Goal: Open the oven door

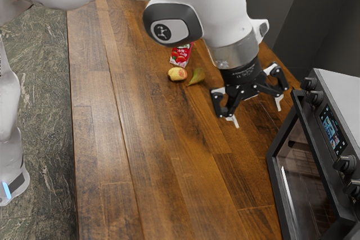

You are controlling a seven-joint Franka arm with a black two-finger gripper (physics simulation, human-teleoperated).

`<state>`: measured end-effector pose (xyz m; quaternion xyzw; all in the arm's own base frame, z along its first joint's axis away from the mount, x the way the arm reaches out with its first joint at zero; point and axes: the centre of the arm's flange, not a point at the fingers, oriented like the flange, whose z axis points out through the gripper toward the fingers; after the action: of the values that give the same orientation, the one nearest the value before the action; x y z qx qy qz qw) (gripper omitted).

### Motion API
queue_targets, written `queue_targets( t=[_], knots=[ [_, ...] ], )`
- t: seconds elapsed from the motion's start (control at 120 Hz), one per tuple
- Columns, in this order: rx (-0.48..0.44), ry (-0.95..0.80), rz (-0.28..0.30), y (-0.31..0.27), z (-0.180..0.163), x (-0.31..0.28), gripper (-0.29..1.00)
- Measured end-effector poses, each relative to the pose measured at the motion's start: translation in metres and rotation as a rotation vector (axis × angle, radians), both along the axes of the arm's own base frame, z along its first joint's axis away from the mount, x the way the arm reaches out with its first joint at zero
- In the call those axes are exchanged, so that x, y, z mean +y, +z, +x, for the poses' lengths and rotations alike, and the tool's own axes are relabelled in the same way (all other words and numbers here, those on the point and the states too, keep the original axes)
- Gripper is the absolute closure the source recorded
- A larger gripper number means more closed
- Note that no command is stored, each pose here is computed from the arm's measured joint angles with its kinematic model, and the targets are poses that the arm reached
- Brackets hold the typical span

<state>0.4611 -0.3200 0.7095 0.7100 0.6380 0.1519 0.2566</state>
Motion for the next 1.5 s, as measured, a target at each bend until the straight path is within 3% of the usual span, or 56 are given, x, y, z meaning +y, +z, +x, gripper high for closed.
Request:
queue_targets(
  t=[0.867,1.5],
  knots=[
    [-0.033,-0.154,-0.026,-0.051,0.118,0.009,0.0],
    [-0.003,-0.171,-0.014,-0.09,0.156,0.027,0.0]
  ],
)
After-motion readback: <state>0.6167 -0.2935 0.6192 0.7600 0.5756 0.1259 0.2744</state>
